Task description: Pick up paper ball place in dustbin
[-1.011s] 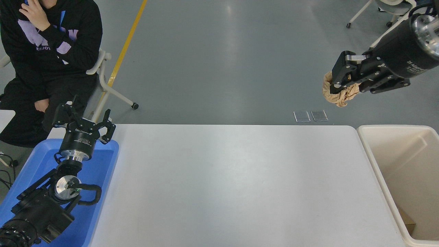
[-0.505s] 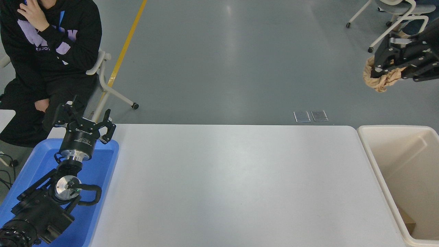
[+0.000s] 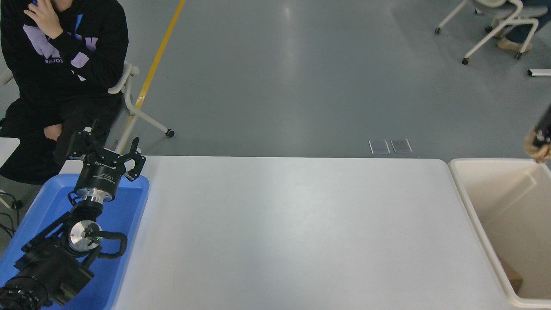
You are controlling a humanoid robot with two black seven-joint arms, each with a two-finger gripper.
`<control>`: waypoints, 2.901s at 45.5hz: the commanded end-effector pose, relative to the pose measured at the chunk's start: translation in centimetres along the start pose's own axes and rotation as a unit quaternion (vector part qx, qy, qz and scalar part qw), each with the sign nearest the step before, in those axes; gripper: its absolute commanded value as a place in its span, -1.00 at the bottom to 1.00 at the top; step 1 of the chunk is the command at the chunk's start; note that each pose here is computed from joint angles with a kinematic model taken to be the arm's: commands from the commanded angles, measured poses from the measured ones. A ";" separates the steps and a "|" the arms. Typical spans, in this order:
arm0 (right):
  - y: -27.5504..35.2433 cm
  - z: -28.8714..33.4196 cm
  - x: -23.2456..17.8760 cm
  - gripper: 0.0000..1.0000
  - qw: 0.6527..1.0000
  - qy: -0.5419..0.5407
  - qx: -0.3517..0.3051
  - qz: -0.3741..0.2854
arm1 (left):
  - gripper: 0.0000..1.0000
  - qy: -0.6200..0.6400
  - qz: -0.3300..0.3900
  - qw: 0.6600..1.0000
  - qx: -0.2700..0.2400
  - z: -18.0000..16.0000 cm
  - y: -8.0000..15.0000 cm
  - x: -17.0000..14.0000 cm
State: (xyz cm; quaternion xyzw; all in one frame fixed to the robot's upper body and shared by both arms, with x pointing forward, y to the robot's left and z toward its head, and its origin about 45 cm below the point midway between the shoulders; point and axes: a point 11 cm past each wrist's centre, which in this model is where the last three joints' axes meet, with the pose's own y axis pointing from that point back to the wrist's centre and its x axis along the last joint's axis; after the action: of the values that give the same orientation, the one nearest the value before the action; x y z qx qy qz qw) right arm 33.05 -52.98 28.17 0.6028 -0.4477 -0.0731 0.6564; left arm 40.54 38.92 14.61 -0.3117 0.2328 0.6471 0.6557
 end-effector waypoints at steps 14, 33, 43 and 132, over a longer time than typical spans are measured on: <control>-12.3 9.1 -3.9 -1.00 0.986 -0.016 -0.094 0.135 | 0.98 0.000 0.000 1.000 0.000 0.0 0.0 0.0; -15.9 9.1 -6.8 -1.00 0.975 -0.036 -0.092 0.200 | 0.98 0.001 0.000 1.000 -0.001 0.0 0.0 0.0; -16.1 8.9 -7.0 -1.00 0.972 -0.034 -0.092 0.215 | 0.98 0.001 -0.001 1.000 -0.001 0.0 0.0 0.0; -14.1 5.3 -5.5 0.80 0.982 -0.066 -0.047 0.173 | 0.98 0.001 -0.002 1.000 -0.001 0.0 -0.1 -0.1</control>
State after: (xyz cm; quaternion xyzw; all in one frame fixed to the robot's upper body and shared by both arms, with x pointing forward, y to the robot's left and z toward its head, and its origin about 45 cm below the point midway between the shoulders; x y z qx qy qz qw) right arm 31.40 -58.46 11.40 0.4475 -0.5935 -0.0057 0.6689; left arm 40.59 38.89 14.71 -0.3137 0.2325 0.6457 0.6562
